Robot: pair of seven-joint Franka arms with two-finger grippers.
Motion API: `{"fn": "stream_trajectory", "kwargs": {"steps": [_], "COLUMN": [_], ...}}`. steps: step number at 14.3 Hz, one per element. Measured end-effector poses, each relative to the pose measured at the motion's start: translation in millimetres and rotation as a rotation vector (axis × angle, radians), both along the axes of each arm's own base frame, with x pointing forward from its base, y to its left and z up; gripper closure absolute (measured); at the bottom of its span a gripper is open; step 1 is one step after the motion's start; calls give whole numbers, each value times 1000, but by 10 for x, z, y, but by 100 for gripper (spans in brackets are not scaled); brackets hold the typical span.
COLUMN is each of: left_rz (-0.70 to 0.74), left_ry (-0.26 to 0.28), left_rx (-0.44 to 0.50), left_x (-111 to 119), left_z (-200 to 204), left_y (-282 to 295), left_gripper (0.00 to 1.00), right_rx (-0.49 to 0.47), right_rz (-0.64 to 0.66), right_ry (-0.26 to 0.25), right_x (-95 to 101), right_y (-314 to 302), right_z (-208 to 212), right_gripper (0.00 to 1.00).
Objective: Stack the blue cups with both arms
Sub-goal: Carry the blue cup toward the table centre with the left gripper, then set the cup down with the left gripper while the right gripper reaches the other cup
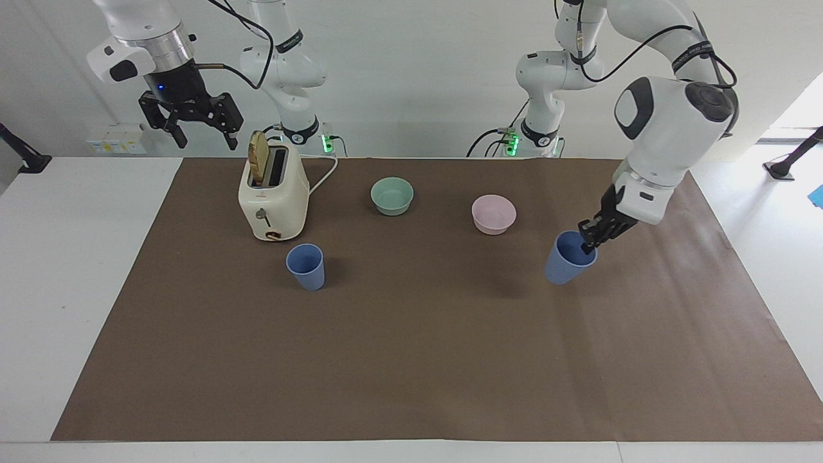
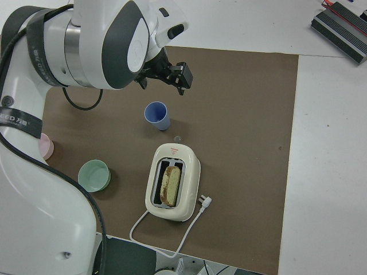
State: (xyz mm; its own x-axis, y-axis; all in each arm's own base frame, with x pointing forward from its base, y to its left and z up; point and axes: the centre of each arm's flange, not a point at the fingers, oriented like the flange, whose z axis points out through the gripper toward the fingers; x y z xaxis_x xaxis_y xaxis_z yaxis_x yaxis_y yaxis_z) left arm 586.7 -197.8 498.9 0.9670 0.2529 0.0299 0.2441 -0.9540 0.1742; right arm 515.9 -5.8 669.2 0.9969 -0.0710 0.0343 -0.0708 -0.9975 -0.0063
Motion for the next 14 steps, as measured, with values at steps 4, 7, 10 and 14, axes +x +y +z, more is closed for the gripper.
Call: {"fn": "stream_trajectory", "kwargs": {"steps": [4,7,10,14], "left_rz": [-58,-95,-128,-154], "left_ry": [4,6,18,34], "left_rx": [8,5,9,19], "left_x": [-125,-199,-331,-475], "left_z": [-454,-818,-961,-1075], "left_y": [-822,-1249,-1489,-1614], "left_gripper": [95,95,95,95], "right_rx": [0,1,1,4], "right_rz": [0,4,5,17], "right_ry": [0,7,0,1], "right_x": [0,1,56,195], "right_y": [3,23,30,90], "right_z": [0,-33,-160,-473], "right_gripper": [0,0,0,0]}}
